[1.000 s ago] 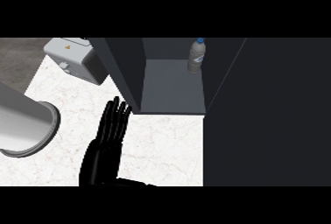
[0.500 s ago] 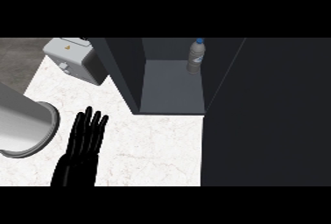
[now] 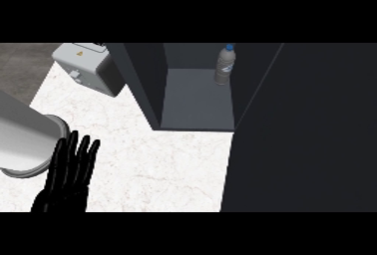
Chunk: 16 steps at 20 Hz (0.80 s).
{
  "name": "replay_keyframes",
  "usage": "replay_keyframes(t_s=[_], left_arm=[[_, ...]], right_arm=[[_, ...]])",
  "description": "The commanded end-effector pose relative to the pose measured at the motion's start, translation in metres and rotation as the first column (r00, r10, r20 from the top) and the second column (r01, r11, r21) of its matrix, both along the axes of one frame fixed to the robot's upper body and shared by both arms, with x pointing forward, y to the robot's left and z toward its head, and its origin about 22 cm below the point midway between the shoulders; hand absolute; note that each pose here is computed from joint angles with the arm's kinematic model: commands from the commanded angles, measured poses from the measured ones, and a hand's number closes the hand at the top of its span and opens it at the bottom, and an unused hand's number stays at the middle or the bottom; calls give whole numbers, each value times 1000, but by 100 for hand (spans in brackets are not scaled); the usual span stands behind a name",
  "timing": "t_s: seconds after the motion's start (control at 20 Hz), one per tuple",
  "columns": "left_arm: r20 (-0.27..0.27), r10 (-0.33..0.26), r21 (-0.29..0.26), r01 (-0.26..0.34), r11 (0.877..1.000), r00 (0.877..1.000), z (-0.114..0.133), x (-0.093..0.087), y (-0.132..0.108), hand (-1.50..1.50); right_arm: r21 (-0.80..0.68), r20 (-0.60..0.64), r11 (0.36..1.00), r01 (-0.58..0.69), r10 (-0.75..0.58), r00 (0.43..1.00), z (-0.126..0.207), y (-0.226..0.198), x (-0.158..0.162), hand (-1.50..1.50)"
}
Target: Pick up the bottled water, place it into the cabinet and close the cabinet
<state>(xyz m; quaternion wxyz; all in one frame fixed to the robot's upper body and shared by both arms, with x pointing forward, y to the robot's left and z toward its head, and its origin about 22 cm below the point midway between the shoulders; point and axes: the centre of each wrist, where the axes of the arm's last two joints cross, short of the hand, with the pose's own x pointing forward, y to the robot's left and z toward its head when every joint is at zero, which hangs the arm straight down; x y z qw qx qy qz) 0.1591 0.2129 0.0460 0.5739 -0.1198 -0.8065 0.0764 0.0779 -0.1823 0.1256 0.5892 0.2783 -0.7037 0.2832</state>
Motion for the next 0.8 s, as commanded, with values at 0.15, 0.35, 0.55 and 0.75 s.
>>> replay_keyframes(t_s=[0.15, 0.35, 0.55, 0.75], left_arm=[[-6, -18, -22, 18, 1000, 1000, 2, -11, 19, -150], [-1, 18, -7, -18, 1000, 1000, -1, -16, 29, -150], [6, -3, 4, 3, 1000, 1000, 3, -15, 41, -150], [5, -26, -5, 26, 1000, 1000, 6, -18, 40, -150]], right_arm=[[-37, 184, 997, -70, 76, 980, 36, 36, 1, 150], [-50, 199, 996, -71, 79, 977, 41, 50, 7, 150], [-74, 221, 994, -82, 97, 971, 41, 63, 21, 150], [-110, 241, 990, -92, 117, 964, 42, 71, 28, 150]])
